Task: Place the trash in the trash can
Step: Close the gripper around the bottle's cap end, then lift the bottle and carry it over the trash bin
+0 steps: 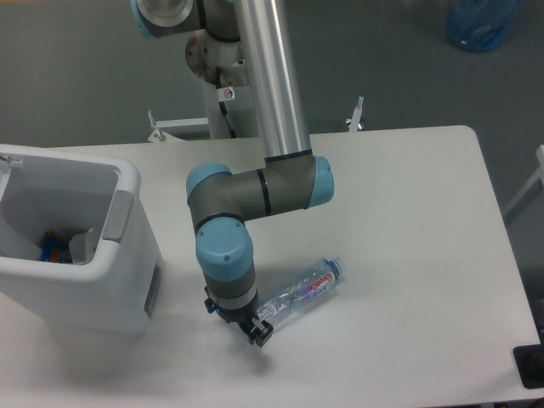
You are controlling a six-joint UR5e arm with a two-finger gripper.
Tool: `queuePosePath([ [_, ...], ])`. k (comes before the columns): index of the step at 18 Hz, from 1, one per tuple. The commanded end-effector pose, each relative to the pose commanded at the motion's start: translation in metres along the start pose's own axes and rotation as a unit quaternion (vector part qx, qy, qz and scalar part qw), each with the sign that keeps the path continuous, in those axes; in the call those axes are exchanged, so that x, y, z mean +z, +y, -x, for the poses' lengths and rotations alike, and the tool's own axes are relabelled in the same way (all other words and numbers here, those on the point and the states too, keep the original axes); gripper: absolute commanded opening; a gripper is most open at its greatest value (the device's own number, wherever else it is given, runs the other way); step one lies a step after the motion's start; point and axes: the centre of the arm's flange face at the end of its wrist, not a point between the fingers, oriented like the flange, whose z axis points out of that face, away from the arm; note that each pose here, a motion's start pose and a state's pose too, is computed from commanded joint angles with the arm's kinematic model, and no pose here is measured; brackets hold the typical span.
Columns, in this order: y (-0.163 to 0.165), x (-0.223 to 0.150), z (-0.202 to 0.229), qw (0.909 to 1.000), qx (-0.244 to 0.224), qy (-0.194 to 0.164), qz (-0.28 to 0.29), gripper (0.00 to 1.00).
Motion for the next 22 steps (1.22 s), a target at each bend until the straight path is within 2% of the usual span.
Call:
queuePosePath([
  [4,0.004,-0.048,0.033,0.9977,-0.043,-0.024,-0.046,0.33],
  [6,0.003,-0.062,0.043,0.9911,-0.089,0.0,-0.099,0.33],
  [8,0.002,-0.075,0.052,0.98,-0.13,0.027,-0.148,0.34],
  [10,-0.003,-0.105,0.064,0.9625,-0.169,0.049,-0.206,0.34],
  [11,-0.003,-0.12,0.072,0.9492,-0.188,0.07,-0.242,0.34],
  [14,0.006,-0.174,0.099,0.8932,-0.238,0.142,-0.354,0.34],
  [15,0.011,-0.191,0.106,0.8818,-0.246,0.149,-0.373,0.34],
  [18,0.015,-0.246,0.11,0.8694,-0.23,0.138,-0.415,0.34],
  [22,0.012,-0.319,0.089,0.8471,-0.184,0.149,-0.476,0.34],
])
